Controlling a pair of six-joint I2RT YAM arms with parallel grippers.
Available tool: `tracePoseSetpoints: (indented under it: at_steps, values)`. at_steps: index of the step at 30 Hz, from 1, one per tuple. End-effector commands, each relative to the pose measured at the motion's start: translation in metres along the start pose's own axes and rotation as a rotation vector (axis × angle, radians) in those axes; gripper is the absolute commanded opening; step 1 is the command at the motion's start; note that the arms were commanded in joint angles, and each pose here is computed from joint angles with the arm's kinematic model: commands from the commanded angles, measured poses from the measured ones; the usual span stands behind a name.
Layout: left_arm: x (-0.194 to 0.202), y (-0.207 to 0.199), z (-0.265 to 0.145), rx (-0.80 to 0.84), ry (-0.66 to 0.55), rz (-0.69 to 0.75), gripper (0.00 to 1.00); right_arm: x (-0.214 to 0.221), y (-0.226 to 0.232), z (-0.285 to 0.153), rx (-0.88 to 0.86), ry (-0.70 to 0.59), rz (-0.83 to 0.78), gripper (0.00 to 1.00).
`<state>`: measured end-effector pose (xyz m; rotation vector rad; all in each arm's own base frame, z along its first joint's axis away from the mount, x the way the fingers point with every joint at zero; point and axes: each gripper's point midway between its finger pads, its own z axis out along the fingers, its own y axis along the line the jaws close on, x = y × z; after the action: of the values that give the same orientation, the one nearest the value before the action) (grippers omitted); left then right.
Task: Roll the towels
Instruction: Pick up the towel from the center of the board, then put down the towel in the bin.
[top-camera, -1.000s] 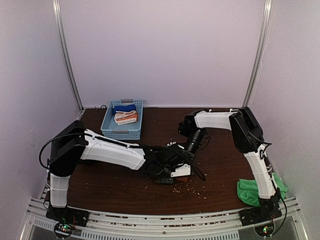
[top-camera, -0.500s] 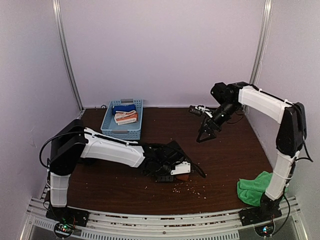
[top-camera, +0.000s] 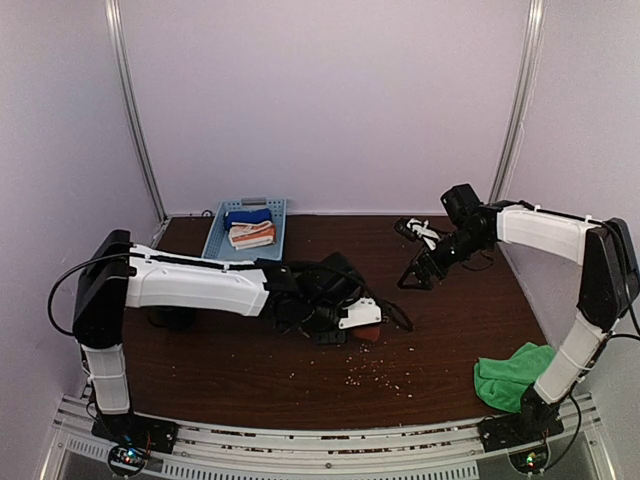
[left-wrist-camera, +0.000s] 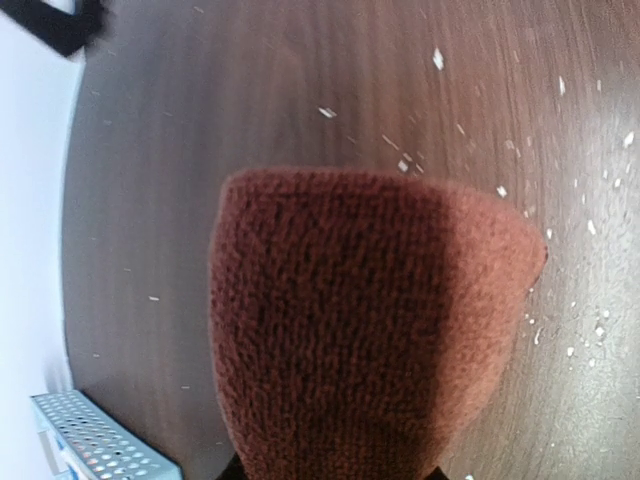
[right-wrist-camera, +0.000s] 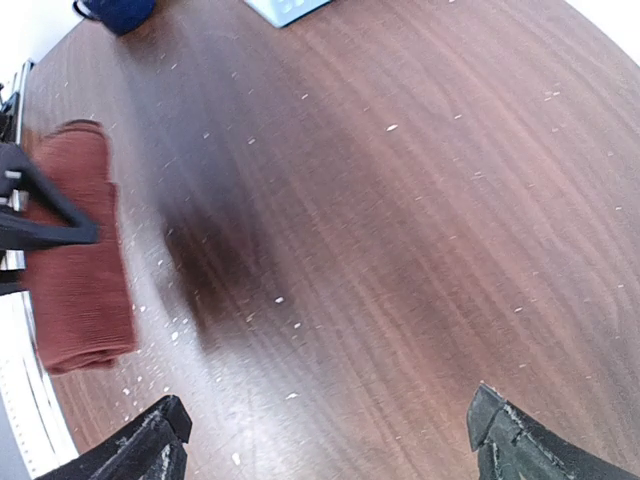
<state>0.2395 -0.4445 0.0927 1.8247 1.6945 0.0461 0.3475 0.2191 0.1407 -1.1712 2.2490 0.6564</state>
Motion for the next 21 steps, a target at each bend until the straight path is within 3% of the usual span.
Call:
tracePoseSetpoints:
  at_steps: [1,10,17,21]
  values:
    - [-0.022,0.043,-0.044,-0.101,-0.085,-0.028,0.0,-0.006,-0.017,-0.004,0.052,-0.046,0.012,1.0]
    - [0.018,0.115,-0.091,-0.286,-0.037,-0.086,0.0,-0.002,-0.016,-0.005,0.019,-0.049,0.024,1.0]
    - [0.088,0.19,-0.121,-0.494,0.034,-0.138,0.0,0.001,-0.013,-0.004,-0.002,-0.043,0.02,1.0]
    - [0.135,0.229,-0.121,-0.534,0.086,-0.183,0.0,0.001,-0.007,-0.005,-0.033,-0.047,0.011,1.0]
